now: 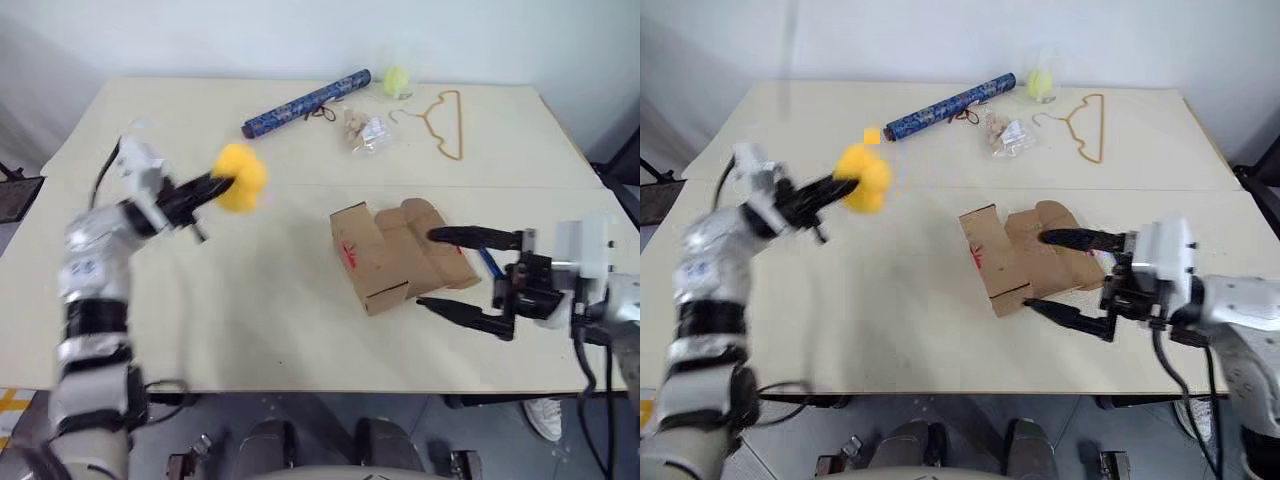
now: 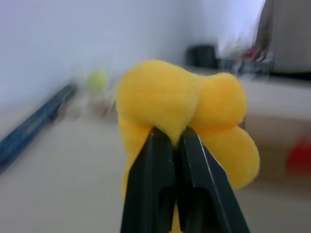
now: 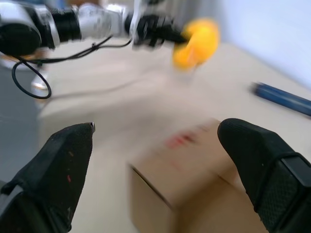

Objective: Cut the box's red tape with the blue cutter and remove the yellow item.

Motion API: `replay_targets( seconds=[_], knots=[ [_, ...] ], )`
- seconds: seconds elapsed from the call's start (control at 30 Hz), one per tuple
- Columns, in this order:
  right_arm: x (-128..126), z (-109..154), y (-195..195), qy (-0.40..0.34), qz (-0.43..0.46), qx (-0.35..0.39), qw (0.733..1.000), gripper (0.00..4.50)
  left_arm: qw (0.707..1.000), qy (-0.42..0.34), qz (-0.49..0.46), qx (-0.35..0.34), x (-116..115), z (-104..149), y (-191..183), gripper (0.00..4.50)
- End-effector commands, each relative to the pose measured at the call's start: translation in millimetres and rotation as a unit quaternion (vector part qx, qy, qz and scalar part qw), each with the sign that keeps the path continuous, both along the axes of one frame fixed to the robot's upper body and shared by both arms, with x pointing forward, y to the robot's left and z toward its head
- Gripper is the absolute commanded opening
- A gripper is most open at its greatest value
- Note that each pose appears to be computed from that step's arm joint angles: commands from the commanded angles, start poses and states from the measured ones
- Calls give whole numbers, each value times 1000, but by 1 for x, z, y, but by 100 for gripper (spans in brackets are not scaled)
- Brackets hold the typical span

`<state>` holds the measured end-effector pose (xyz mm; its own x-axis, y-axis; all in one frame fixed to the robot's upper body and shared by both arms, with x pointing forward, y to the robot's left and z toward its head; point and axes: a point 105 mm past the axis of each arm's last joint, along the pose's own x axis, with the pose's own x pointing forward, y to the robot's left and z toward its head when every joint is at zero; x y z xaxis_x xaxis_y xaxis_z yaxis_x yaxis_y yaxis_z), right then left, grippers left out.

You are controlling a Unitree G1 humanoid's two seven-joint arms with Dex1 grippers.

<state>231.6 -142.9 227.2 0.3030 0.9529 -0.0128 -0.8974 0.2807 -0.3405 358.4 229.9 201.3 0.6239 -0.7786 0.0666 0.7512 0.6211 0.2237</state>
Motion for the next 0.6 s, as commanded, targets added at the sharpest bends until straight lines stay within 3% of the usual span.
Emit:
replay_targets(
  seconds=[0.03, 0.1, 0.2, 0.23, 0.3, 0.5, 0.6],
  knots=[
    [0, 3, 13, -22, 36, 10, 999, 450, 996, -3, 18, 87, -23, -18, 18, 5],
    [2, 4, 16, -28, 42, 13, 999, 450, 993, -8, 38, 108, -25, -23, 26, 5],
    [5, -2, 19, -49, 58, 12, 997, 450, 995, 25, 49, 86, -31, -47, 31, 5],
    [5, -5, 19, -56, 62, 5, 996, 450, 996, 29, 42, 73, -32, -49, 26, 26],
    [7, -8, 16, -57, 61, 0, 996, 450, 998, 22, 27, 48, -31, -38, 16, 67],
    [13, -4, 0, -60, 38, -1, 997, 450, 999, 14, 28, -14, -37, 1, 22, 250],
    [15, -3, -12, -59, 20, -8, 998, 450, 997, 19, 62, -39, -47, 18, 49, 250]
  ],
)
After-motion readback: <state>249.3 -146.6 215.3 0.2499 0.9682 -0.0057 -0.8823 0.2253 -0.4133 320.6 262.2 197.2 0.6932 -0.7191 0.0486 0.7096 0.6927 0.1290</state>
